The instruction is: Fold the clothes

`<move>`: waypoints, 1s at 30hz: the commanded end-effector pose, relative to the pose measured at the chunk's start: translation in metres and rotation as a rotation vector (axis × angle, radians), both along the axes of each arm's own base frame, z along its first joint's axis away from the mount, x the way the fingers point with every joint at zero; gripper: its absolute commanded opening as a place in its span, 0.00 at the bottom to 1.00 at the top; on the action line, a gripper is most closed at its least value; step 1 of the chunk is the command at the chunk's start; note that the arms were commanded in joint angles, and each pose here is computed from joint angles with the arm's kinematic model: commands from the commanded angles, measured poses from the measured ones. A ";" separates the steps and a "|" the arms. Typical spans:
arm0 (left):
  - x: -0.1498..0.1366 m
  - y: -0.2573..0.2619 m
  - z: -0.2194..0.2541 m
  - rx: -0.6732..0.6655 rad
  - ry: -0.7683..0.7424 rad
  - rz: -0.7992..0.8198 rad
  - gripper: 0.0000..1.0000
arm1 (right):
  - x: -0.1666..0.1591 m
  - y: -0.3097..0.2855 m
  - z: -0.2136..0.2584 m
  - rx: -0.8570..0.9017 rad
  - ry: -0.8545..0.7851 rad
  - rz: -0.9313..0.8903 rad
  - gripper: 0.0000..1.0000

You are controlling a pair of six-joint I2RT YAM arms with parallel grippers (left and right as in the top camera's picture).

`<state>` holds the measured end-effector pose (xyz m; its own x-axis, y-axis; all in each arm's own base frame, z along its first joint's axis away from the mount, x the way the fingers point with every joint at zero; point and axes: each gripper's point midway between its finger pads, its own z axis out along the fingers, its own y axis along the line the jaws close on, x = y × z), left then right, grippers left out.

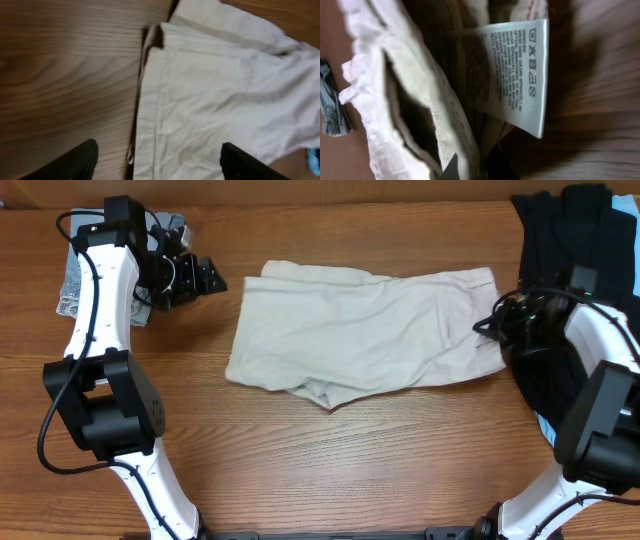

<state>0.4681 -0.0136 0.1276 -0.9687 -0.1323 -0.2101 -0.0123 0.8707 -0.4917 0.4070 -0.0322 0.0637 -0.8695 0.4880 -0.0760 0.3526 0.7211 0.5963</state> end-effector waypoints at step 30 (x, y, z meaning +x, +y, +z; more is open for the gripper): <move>-0.015 -0.078 -0.080 0.039 -0.094 -0.245 0.52 | 0.010 -0.002 0.022 -0.053 -0.079 0.032 0.04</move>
<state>0.4536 -0.0881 0.0396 -0.9509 0.1165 -0.2869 0.2417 0.8583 -0.4526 0.4072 -0.0336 0.0653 -0.8795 0.4648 -0.1026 0.3281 0.7482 0.5766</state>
